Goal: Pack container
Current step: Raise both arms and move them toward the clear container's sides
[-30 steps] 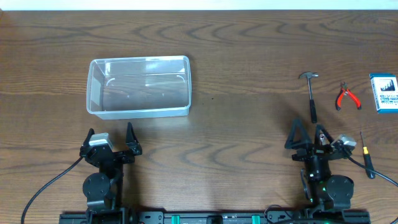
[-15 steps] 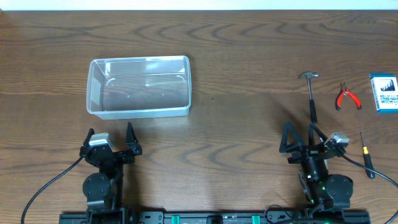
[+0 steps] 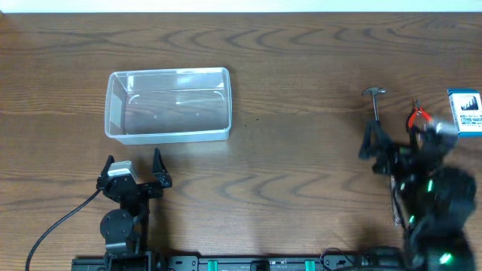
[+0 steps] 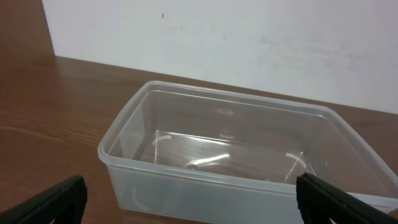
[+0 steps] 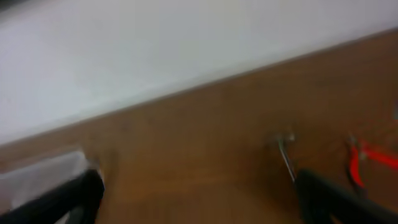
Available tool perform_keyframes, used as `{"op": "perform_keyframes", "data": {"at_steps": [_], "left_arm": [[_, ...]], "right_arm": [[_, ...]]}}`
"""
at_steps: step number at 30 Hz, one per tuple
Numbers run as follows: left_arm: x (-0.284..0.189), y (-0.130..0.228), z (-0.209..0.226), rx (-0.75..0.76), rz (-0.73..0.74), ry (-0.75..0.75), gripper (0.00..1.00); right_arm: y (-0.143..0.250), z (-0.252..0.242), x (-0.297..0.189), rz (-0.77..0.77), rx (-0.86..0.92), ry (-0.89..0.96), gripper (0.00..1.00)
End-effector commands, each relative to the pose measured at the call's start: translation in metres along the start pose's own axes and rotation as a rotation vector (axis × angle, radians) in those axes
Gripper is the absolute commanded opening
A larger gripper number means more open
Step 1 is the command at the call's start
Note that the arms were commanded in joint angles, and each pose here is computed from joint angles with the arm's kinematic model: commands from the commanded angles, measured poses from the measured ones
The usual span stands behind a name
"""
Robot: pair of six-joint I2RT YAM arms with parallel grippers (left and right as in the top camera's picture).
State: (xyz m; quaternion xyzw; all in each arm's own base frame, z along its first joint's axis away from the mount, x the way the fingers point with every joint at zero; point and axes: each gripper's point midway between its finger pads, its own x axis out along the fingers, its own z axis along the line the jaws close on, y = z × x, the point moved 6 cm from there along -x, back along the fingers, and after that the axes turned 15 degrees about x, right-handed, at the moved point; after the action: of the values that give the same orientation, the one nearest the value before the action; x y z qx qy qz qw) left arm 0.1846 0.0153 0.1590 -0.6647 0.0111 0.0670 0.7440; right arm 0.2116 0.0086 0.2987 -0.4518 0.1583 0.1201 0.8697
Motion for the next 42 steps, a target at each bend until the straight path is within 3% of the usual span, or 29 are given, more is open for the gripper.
{"op": "perform_keyframes", "data": {"at_steps": [1,5,8,16,25,34,42], "left_arm": [[0.001,0.013,0.001,0.006,0.051,-0.016,0.98],[0.001,0.013,0.001,0.006,0.051,-0.016,0.98],[0.001,0.013,0.001,0.006,0.051,-0.016,0.98],[0.001,0.013,0.001,0.006,0.051,-0.016,0.98],[0.001,0.013,0.001,0.006,0.051,-0.016,0.98],[0.001,0.013,0.001,0.005,0.048,-0.016,0.98],[0.001,0.013,0.0,-0.007,0.046,-0.005,0.98]], "right_arm": [[-0.025,0.023,0.01,0.149,-0.032,0.026,0.99],[-0.036,0.032,0.019,0.403,-0.104,0.166,0.99],[-0.042,0.04,0.027,0.492,-0.135,0.247,0.99],[-0.045,0.084,0.049,0.518,-0.029,0.031,0.99],[-0.031,0.099,0.069,0.483,-0.118,0.092,0.99],[0.004,0.149,0.081,0.609,-0.231,0.029,0.99],[0.003,0.188,0.086,0.617,-0.265,-0.036,0.99]]}}
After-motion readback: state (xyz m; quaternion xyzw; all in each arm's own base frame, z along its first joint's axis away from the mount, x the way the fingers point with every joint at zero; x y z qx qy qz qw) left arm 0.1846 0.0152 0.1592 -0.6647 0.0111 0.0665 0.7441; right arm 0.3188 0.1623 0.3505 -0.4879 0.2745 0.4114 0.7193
